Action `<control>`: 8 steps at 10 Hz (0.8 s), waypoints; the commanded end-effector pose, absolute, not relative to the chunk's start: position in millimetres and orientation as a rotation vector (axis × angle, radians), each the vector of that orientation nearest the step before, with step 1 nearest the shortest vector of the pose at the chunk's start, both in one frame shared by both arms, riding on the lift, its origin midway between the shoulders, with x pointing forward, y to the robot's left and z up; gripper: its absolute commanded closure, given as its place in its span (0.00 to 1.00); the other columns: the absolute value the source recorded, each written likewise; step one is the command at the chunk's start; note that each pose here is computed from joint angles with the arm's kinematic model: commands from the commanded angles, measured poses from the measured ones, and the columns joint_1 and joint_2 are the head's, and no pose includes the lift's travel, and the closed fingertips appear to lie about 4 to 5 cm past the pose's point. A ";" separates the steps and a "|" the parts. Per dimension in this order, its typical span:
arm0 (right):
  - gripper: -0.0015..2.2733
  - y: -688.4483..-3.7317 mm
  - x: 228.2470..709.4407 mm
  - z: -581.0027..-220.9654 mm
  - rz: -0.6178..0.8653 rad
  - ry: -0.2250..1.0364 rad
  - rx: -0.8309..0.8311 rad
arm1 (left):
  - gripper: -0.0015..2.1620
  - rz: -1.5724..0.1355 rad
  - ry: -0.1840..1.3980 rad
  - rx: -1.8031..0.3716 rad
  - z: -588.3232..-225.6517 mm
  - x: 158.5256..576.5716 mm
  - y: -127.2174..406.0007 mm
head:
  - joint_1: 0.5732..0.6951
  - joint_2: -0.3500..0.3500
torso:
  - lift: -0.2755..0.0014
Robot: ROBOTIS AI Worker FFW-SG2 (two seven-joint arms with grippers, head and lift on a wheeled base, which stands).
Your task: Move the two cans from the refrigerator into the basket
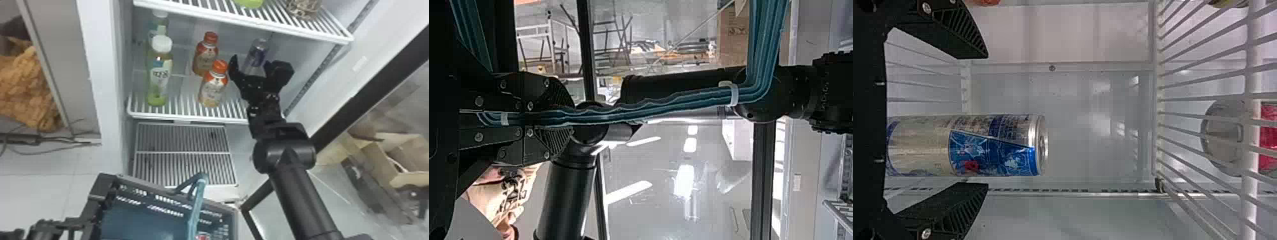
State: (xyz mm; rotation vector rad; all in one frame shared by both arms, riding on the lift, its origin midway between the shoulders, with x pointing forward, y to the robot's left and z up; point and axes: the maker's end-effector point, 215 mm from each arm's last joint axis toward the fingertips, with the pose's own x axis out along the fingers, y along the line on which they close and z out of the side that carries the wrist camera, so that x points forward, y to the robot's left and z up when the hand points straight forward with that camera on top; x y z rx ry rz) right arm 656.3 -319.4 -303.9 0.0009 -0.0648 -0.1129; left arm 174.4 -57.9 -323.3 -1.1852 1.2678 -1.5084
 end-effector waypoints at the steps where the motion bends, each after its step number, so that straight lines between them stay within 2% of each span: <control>1: 0.04 -320.9 658.8 -309.4 -0.119 -0.049 -0.001 | 0.56 -1.511 1.282 -1.182 -324.5 171.5 -57.2 | 1.00 0.00 | 0.03; 8: 0.05 -332.5 666.7 -307.4 -0.147 -0.041 -0.014 | 0.56 -1.519 1.286 -1.180 -323.5 170.3 -58.4 | 1.00 0.00 | 0.03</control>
